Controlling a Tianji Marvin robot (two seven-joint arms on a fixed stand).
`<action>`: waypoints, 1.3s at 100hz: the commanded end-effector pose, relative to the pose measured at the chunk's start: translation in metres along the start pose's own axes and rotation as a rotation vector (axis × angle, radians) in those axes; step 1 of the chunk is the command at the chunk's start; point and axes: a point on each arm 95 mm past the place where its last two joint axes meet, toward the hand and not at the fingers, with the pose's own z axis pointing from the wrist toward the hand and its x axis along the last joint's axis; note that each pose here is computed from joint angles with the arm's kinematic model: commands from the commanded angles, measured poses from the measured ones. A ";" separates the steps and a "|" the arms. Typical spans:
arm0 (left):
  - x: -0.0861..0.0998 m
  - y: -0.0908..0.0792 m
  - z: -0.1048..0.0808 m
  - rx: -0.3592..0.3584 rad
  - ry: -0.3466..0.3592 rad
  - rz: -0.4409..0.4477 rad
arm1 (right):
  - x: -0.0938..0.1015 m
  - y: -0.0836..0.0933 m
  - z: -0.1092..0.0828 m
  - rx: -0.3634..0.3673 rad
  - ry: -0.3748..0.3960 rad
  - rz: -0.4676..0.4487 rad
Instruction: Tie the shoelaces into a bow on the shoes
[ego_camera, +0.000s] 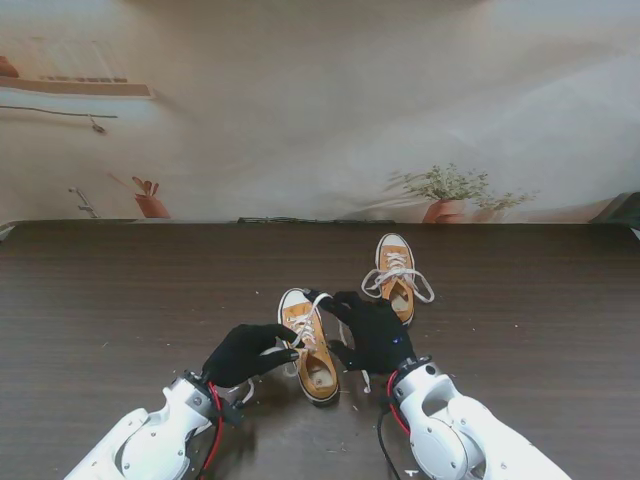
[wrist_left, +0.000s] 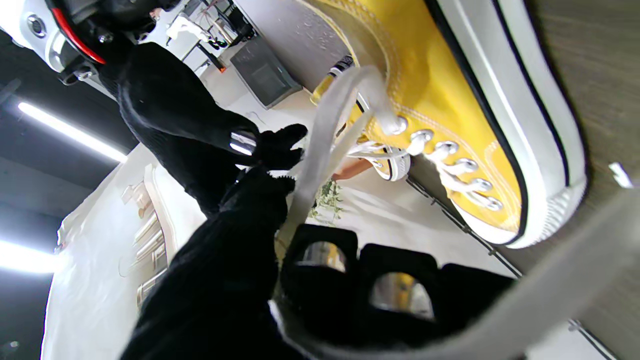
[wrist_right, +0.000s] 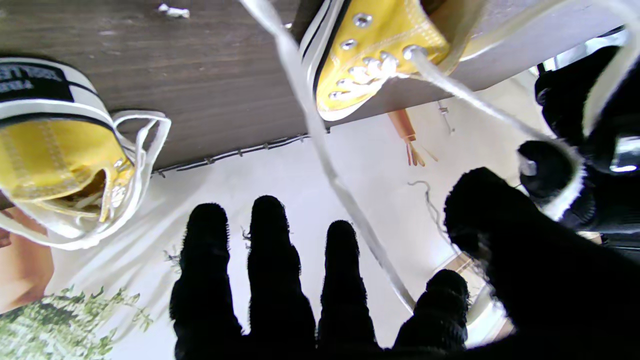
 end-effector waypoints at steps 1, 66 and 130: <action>0.003 -0.001 -0.003 -0.010 -0.002 0.002 | 0.002 -0.001 -0.004 0.018 0.017 0.012; 0.002 -0.023 -0.026 0.013 -0.030 0.041 | 0.005 0.018 -0.017 0.039 -0.073 -0.050; 0.003 -0.026 -0.028 0.024 -0.026 0.045 | 0.005 0.009 -0.010 -0.015 -0.020 0.162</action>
